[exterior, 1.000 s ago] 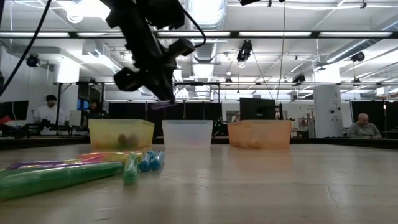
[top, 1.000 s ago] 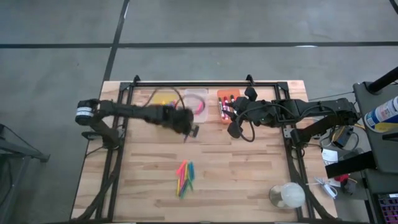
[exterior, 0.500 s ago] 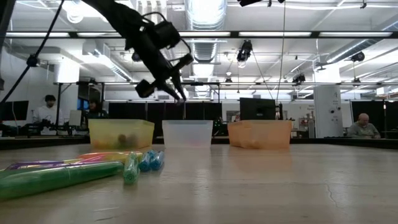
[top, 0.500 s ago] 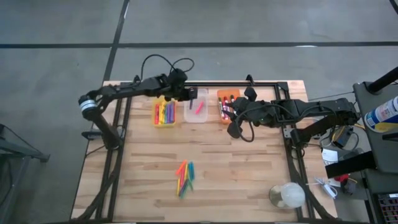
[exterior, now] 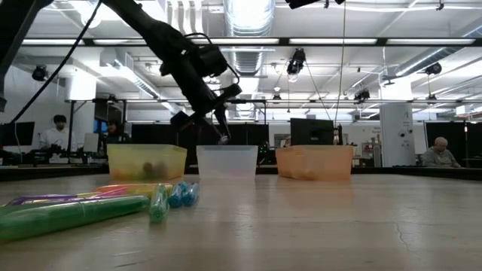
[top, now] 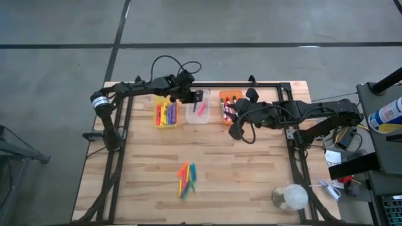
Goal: Pick & Place Markers
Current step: Put the top purple pen into the white bin, then put the orange pen into the white bin, then put the right blue pen into the white bin
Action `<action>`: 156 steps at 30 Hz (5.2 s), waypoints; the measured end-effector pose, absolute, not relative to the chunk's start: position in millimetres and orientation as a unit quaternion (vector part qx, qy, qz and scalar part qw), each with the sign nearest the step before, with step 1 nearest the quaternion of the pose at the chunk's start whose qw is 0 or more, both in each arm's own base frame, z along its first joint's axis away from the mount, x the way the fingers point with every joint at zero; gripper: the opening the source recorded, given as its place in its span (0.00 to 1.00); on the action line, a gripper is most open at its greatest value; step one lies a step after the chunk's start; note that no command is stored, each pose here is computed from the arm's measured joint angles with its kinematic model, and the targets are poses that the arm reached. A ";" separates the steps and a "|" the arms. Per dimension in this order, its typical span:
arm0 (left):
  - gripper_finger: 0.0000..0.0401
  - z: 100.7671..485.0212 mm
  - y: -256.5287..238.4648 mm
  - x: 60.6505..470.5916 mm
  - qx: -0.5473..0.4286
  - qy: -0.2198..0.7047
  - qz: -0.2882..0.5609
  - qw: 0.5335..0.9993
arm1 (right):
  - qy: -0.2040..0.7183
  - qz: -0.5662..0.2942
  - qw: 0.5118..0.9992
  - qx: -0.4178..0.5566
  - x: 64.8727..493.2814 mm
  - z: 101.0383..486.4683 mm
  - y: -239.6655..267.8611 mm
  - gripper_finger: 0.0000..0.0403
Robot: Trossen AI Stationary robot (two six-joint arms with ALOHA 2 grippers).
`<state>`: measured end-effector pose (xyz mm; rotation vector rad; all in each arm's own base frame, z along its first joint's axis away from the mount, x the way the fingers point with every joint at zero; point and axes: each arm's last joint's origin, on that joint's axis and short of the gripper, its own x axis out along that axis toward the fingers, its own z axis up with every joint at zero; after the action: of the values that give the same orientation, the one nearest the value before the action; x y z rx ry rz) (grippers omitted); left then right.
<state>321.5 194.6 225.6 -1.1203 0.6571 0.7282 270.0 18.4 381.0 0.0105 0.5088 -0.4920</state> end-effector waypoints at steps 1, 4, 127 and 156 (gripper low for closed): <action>0.18 226.1 194.9 322.3 -0.510 0.299 0.330 0.736 | 0.250 -0.241 0.938 0.005 270.2 380.8 18.4 0.30; 0.23 228.1 195.2 322.9 -0.512 0.296 0.329 0.736 | 0.249 -0.241 0.938 0.005 270.2 380.8 18.5 0.30; 0.10 260.5 146.0 321.4 -0.432 0.291 0.342 0.782 | 0.260 -0.241 0.935 0.003 268.0 379.5 18.3 0.30; 0.25 236.6 173.2 315.1 -0.488 0.288 0.342 0.750 | 0.266 -0.234 0.935 -0.023 268.2 379.0 18.3 0.30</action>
<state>315.1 173.2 236.6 -1.0664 0.6299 0.7480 268.2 18.3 379.0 -0.0464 0.5447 -0.4775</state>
